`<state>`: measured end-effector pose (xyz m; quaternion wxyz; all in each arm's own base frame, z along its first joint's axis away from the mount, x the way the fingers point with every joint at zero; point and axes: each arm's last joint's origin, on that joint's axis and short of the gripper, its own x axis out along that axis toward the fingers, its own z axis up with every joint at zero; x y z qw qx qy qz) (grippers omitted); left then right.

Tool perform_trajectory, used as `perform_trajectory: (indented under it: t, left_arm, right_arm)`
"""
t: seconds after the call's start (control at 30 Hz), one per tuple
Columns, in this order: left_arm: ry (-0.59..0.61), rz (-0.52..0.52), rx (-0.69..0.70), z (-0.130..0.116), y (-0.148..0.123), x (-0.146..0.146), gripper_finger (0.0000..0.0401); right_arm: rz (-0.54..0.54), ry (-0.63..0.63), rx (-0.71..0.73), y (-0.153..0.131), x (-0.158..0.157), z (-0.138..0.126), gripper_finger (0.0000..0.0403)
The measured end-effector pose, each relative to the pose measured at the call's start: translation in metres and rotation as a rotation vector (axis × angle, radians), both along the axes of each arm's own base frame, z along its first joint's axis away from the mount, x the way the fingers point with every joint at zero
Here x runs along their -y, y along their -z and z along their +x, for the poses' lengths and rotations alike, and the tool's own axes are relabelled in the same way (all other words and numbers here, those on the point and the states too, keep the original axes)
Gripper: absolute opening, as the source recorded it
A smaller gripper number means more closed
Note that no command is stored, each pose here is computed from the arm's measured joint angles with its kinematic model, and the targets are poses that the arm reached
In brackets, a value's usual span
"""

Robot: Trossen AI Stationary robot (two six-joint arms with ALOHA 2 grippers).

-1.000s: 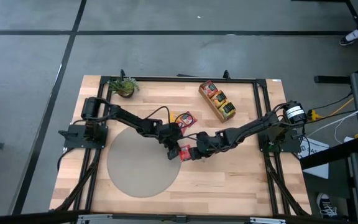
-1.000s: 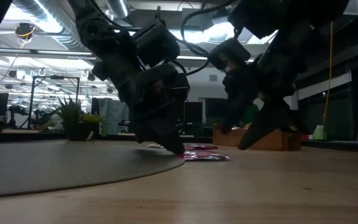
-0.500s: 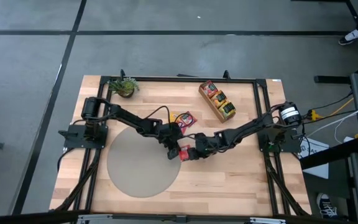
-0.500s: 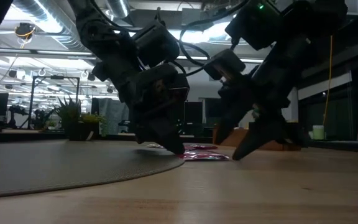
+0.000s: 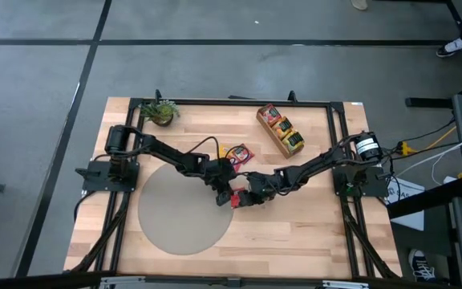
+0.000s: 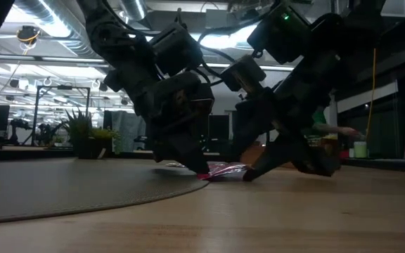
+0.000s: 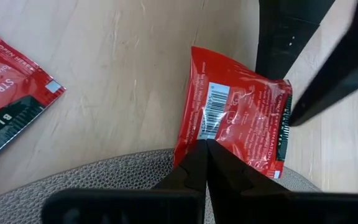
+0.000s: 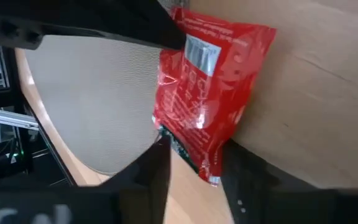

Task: Pick & Place Tea
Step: Put the red tea bag into the top section of the wooden organizer

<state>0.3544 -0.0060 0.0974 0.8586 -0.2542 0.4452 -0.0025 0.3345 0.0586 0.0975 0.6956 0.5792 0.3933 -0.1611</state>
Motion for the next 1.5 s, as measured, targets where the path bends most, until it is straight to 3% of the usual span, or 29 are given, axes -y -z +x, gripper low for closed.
perform_trajectory:
  t: [0.23,0.43,0.57,0.7,0.9,1.13,1.2,1.33,1.5]
  left_arm:
    - [0.011,-0.013,0.001,0.0,0.0,0.0,0.0003]
    - [0.016,-0.024,0.02,-0.002,-0.011,-0.003,0.0003]
    - [0.022,0.05,0.048,-0.01,-0.034,-0.008,0.0003]
    - [0.067,0.221,0.099,-0.022,-0.07,-0.01,0.0003]
    - [0.199,0.609,0.157,-0.054,-0.125,-0.002,0.0003]
    - [0.414,0.982,0.109,-0.093,-0.16,0.018,0.0005]
    - [0.418,1.045,0.064,-0.099,-0.161,0.022,0.0011]
    - [0.44,1.067,0.03,-0.102,-0.158,0.028,0.0041]
    - [0.367,1.107,-0.027,-0.096,-0.151,0.027,0.0099]
  right_arm:
    - [-0.003,0.005,-0.014,0.002,0.001,-0.001,0.0018]
    - [0.014,0.027,0.001,0.001,0.001,0.001,0.0007]
    - [0.031,0.037,0.078,-0.005,0.001,0.006,0.0006]
    - [0.051,0.06,0.149,-0.014,0.004,0.009,0.0004]
    - [0.072,0.099,0.289,-0.038,0.016,0.02,0.0003]
    - [0.093,0.144,0.418,-0.063,0.036,0.039,0.0004]
    - [0.09,0.164,0.431,-0.066,0.043,0.041,0.0004]
    - [0.076,0.217,0.447,-0.07,0.06,0.044,0.0004]
    - [0.097,0.288,0.516,-0.077,0.08,0.046,0.0004]
